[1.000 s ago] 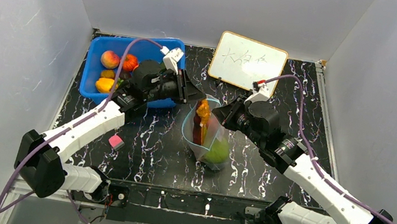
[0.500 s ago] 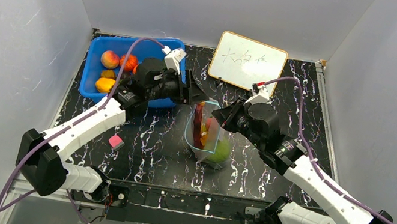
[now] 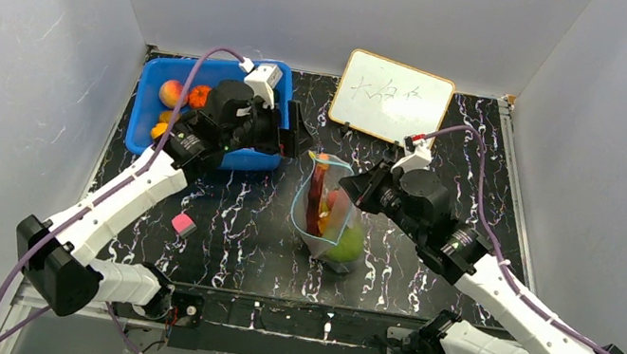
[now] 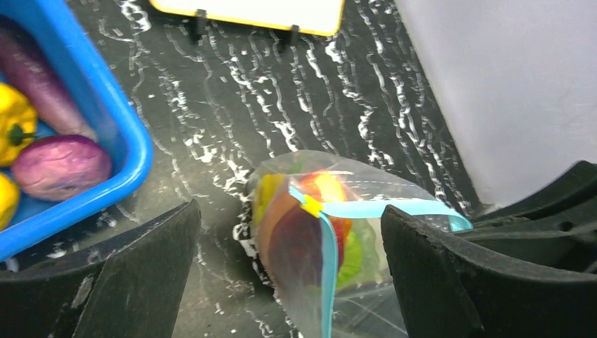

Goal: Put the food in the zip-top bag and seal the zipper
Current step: Place the fake vegetable in the zipper food storage bag, then pick up the fake vegetable from the bin.

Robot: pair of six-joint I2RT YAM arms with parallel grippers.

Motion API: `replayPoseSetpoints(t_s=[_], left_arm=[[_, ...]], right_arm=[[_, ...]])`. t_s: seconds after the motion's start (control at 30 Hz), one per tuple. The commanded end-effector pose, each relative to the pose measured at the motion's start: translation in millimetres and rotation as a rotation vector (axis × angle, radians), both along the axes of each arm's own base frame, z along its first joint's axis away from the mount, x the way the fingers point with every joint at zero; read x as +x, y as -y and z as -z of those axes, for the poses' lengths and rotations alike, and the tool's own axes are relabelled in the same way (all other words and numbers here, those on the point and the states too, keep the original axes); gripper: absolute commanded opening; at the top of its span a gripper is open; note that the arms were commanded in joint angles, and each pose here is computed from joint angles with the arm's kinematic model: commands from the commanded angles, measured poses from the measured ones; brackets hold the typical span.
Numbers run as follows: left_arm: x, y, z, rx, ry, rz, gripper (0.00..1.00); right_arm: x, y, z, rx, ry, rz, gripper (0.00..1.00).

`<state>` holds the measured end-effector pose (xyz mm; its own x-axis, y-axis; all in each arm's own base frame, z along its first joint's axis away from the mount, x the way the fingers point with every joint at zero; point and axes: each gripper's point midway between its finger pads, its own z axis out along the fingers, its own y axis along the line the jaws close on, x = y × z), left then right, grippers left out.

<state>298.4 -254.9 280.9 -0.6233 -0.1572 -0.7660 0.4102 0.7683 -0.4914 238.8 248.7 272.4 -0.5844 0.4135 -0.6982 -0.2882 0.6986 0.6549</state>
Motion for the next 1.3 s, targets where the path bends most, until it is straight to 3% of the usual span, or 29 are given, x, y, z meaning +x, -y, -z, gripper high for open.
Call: replayPoseSetpoints(t_s=[0.0,0.13,0.5,0.87,1.17,1.27], left_arm=[[4.8,-24.0,-10.1,0.117,0.040,-0.071,0.98],[17.5,-48.1,9.9,0.259,-0.021,-0.138,0.98],[80.8,-140.4,43.8,0.376,-0.126,-0.324,0.97],[144.6,-226.0,64.2,0.440,-0.101,-0.542,0.73],[210.3,-254.9,90.3,0.439,-0.099,-0.636,0.52],[227.7,-263.8,94.2,0.455,-0.095,-0.655,0.49]], right_arm=[[-1.2,3.7,-31.1,0.065,0.086,0.006,0.00],[-3.7,9.4,-29.9,0.046,0.084,0.013,0.00],[0.1,18.9,-34.3,-0.050,0.141,0.020,0.00],[-2.8,33.3,-30.2,-0.076,0.160,0.056,0.00],[1.8,33.6,-41.6,-0.064,0.181,0.076,0.00],[3.6,31.9,-45.3,-0.051,0.185,0.080,0.00]])
